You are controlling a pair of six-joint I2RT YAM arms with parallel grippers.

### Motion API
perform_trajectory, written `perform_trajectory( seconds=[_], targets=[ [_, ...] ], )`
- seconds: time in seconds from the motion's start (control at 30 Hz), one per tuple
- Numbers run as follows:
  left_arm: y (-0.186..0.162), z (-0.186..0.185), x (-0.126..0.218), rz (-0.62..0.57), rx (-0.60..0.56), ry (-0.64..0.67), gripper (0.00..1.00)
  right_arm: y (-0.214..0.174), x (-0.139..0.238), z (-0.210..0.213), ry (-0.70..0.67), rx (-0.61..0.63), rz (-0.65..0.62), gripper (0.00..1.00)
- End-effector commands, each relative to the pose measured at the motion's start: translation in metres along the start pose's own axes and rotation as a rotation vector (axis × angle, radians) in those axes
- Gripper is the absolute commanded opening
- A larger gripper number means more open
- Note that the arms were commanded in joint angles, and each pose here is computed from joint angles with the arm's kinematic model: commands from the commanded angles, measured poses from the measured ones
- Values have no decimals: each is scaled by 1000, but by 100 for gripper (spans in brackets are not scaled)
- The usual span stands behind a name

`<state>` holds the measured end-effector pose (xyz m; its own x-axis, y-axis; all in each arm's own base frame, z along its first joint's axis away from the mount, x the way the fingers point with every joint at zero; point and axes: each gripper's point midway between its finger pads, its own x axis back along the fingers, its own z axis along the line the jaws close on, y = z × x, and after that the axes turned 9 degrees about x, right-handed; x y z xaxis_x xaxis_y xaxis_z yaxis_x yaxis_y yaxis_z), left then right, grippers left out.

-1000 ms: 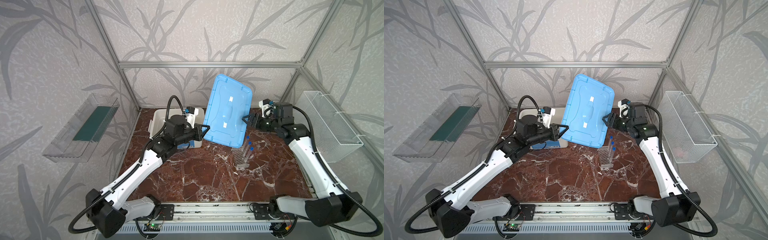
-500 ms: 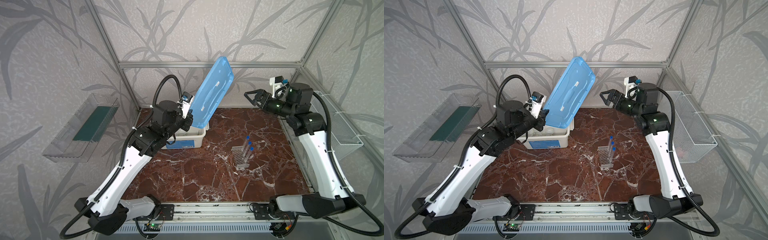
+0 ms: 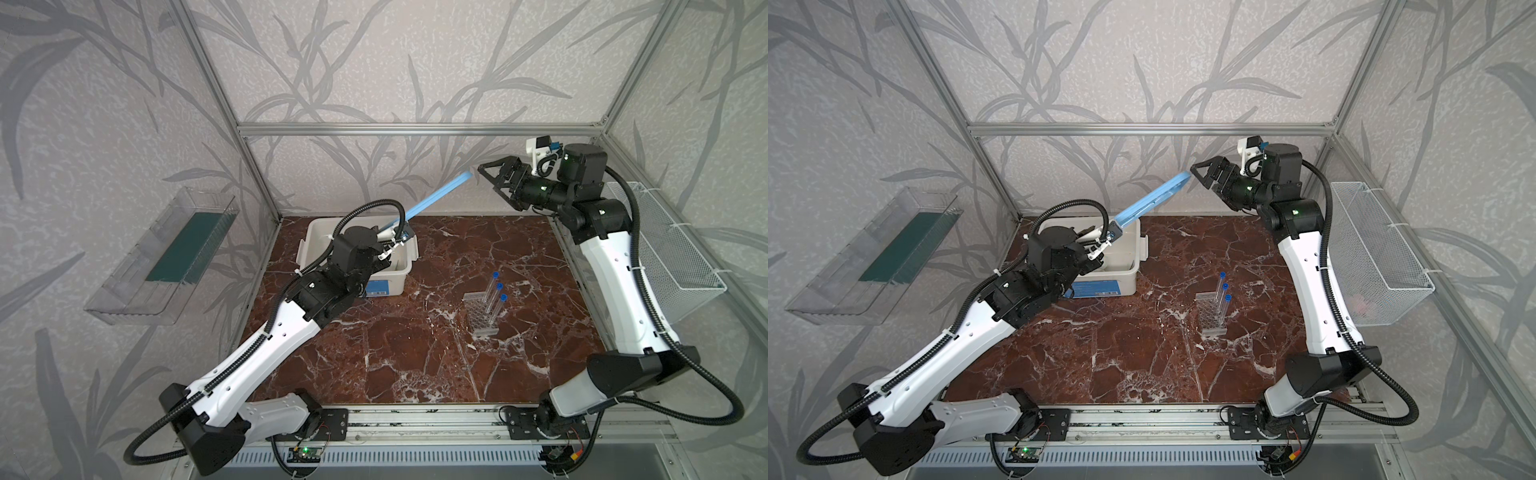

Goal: Organize the chemistry lab equipment
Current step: 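Swing the blue lid over the white tub with both grippers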

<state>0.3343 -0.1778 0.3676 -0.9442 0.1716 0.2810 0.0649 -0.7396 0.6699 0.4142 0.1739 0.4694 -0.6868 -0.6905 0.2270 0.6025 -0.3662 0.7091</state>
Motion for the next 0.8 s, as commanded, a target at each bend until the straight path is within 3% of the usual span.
perform_trajectory(
  seconds=[0.0,0.3,0.53,0.77],
  targets=[
    [16,25,14,-62,-41,114,0,-15,-13,-3,-11,-20,80,96],
    [7,10,21,-55,-71,129,0,-58,-47,-44,-56,-116,206,86],
    [3,-9,23,-42,-88,95,0,-72,-64,-51,11,-187,230,67],
    [-3,-36,32,-42,-130,50,15,-75,-75,-60,24,-237,203,48]
  ],
)
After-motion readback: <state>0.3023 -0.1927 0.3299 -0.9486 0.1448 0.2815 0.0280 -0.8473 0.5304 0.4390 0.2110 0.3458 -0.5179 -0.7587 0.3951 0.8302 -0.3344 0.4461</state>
